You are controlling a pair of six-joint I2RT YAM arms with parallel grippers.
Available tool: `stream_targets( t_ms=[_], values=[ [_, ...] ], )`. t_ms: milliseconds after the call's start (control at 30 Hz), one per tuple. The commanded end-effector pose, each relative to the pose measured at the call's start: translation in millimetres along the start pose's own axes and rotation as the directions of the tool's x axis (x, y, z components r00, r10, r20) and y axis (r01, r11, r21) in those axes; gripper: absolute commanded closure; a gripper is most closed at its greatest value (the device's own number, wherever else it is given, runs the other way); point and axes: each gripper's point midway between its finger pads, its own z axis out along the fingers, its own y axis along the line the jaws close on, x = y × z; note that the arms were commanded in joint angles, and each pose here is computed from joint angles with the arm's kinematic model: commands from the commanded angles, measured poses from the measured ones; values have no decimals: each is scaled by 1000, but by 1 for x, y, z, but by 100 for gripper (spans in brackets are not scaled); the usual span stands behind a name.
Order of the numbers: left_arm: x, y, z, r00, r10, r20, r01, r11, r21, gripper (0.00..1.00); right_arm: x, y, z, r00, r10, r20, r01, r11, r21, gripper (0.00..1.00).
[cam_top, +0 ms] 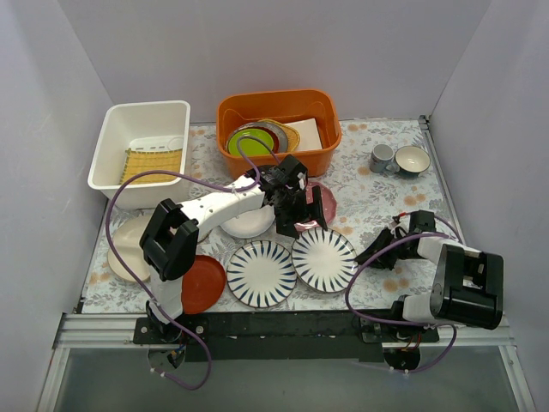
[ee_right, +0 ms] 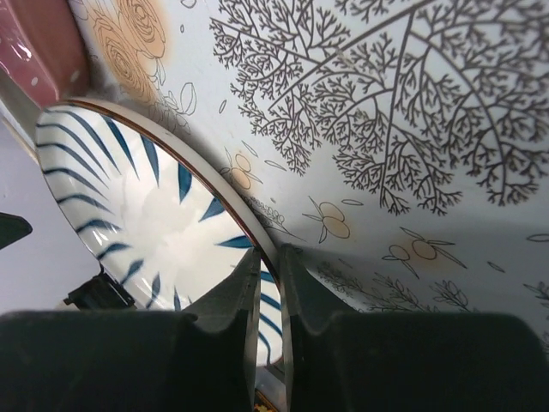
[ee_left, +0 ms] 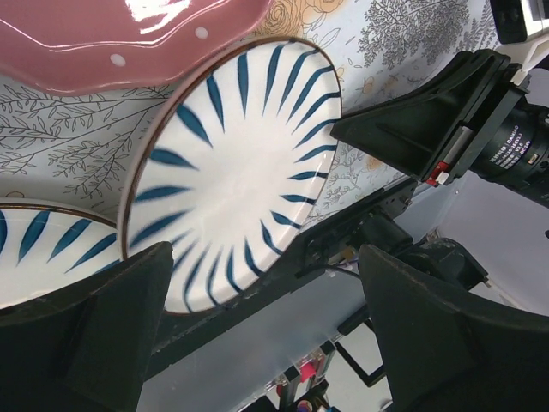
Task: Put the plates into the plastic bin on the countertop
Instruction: Pick up the plate from the corner of the board.
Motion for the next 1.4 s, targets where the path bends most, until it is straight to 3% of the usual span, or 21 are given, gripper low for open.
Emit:
stream_targets(
  t_ms=[0, 333, 633, 1100, 1367],
  values=[
    [6, -11, -17, 1000, 21, 1, -21, 999, 46, 11, 16, -52, 2, 999, 35, -17, -30, 966, 255, 91],
    [8, 9, -23, 999, 41, 15, -40, 998, -51, 12, 17, -51, 4, 999, 30, -28, -22, 968, 248, 92],
    [26, 39, -25, 999, 39, -11, -40, 992, -117, 18, 16, -50, 4, 999, 25, -26, -18, 970, 242, 92],
    [37, 28, -16, 999, 17, 29, -20, 995, 93, 25, 18, -50, 5, 999, 24, -34, -16, 972, 234, 92],
    [39, 33, 0, 1000, -8, 11, 7, 993, 114, 28, 17, -49, 5, 999, 20, -33, -12, 974, 225, 92]
  ],
)
